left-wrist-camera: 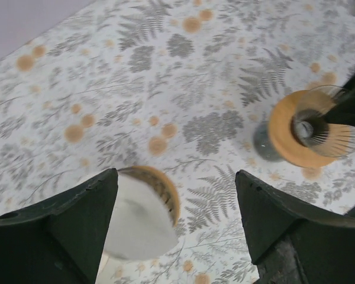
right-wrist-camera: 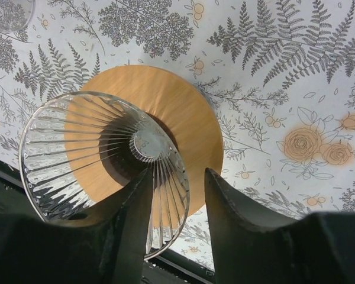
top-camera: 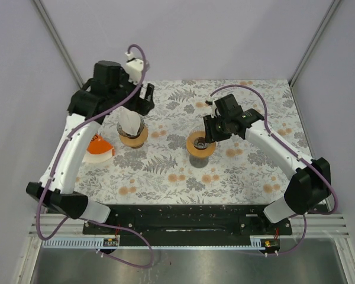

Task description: Place the coffee filter in the dripper

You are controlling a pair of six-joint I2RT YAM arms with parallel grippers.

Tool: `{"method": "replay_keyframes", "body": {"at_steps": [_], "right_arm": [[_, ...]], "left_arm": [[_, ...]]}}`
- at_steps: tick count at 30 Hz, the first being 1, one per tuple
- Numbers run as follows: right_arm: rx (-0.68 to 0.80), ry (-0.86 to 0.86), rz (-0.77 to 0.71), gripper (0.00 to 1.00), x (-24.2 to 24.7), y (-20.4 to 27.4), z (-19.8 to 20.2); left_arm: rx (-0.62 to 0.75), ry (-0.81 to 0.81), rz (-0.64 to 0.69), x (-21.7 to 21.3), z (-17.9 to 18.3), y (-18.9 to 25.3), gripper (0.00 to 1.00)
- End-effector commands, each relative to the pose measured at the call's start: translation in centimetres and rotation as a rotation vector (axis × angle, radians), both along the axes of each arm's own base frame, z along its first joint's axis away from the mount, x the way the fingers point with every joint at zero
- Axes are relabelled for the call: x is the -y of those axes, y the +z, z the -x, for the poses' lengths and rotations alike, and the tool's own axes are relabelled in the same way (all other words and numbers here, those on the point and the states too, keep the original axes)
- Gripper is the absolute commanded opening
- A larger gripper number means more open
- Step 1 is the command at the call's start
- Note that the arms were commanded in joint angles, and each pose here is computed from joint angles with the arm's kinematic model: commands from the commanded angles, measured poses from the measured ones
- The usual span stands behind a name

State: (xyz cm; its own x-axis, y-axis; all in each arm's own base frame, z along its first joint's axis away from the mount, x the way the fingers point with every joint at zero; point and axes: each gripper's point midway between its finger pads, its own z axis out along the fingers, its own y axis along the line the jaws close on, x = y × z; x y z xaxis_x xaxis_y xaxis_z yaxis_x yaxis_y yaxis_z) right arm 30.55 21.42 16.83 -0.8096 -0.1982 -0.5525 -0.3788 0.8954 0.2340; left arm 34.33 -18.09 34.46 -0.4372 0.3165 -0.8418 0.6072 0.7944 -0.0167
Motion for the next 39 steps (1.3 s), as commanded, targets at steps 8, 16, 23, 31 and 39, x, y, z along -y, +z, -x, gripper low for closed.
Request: {"method": "replay_keyframes", "body": {"at_steps": [8, 16, 23, 31, 39], "right_arm": [[0.131, 0.069, -0.035, 0.64, -0.9, 5.4, -1.0], [0.243, 0.073, -0.073, 0.74, -0.4, 9.6, -0.8], [0.309, 0.053, -0.099, 0.79, -0.1, 11.9, -0.8], [0.337, 0.041, -0.09, 0.8, 0.1, 12.0, -1.3], [0.407, 0.032, -0.088, 0.81, 1.0, 12.2, -1.2]], "left_arm": [[0.001, 0.484, -0.089, -17.6, 2.5, -2.5, 0.85], [-0.126, 0.694, -0.097, -25.5, 5.8, -8.0, 0.83], [-0.198, 0.75, -0.092, -29.1, 8.6, -12.1, 0.73], [-0.339, 0.725, -0.092, -31.6, 10.0, -18.3, 0.64], [-0.388, 0.623, -0.065, -31.8, 8.4, -22.5, 0.62]]}}
